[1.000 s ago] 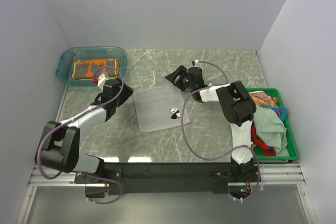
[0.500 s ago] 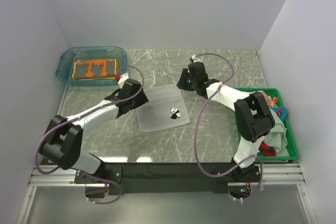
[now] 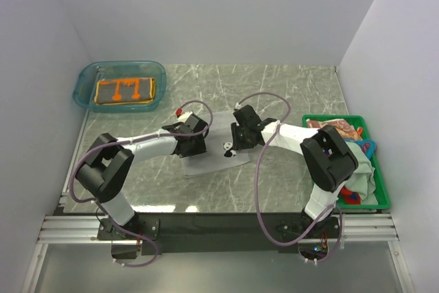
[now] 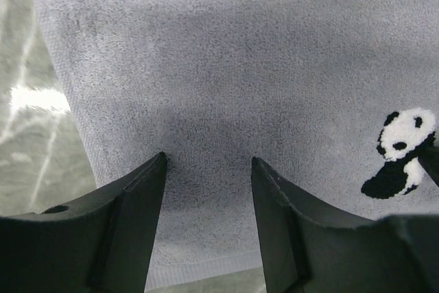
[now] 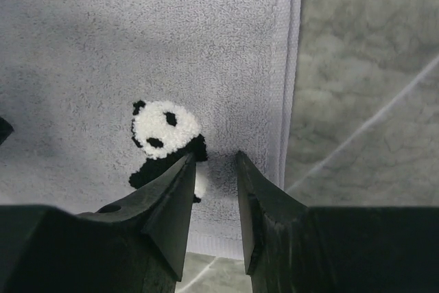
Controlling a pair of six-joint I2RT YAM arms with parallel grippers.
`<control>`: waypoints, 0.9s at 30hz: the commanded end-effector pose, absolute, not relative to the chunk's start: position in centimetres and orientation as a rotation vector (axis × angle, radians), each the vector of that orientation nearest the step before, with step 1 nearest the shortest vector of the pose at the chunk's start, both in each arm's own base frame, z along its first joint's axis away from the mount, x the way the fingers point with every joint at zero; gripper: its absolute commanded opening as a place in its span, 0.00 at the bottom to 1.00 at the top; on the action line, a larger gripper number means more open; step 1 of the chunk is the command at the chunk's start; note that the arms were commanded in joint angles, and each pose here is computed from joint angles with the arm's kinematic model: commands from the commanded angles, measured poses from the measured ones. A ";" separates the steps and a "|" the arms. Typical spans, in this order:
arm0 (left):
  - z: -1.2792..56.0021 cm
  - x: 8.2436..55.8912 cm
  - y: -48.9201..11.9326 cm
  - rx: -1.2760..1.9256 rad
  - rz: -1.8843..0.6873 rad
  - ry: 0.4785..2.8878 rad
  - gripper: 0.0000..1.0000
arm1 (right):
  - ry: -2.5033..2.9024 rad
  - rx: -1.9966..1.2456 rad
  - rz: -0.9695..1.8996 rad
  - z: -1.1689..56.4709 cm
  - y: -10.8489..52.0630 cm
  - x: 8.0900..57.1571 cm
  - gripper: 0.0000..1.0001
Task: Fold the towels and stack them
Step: Fold the towel
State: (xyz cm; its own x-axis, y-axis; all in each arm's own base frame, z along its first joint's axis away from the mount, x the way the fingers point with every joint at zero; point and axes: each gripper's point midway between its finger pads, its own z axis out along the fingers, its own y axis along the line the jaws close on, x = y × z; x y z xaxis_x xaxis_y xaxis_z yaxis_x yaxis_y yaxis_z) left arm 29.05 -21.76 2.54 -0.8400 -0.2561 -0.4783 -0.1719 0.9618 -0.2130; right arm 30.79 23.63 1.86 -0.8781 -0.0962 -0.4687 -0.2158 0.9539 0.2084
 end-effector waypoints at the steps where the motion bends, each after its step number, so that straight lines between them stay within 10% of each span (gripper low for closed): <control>1: 1.7 26.3 -21.9 -0.254 -0.197 2.654 0.58 | 2.757 -0.268 0.251 0.4 21.1 26.6 0.38; 12: 2.5 20.1 -22.7 -0.186 -0.289 2.676 0.74 | 2.811 -0.288 0.420 0.3 20.7 18.0 0.42; 19: 10.7 25.6 -21.3 -0.187 -0.226 2.446 0.95 | 2.524 -0.342 0.368 8.4 21.0 26.1 0.57; 27: 10.3 32.8 -17.3 -0.277 -0.292 2.392 0.85 | 2.407 -0.399 0.501 11.1 21.3 34.8 0.60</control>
State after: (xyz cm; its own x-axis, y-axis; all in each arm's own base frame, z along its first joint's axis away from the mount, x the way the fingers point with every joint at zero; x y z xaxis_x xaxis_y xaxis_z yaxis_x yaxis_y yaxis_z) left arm 31.18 -17.46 11.01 -0.7184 -0.3233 -0.6159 -0.1860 0.9425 -0.2777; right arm 32.69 20.50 11.03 -0.7823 -0.0814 -0.6176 -0.3006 0.9177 0.2598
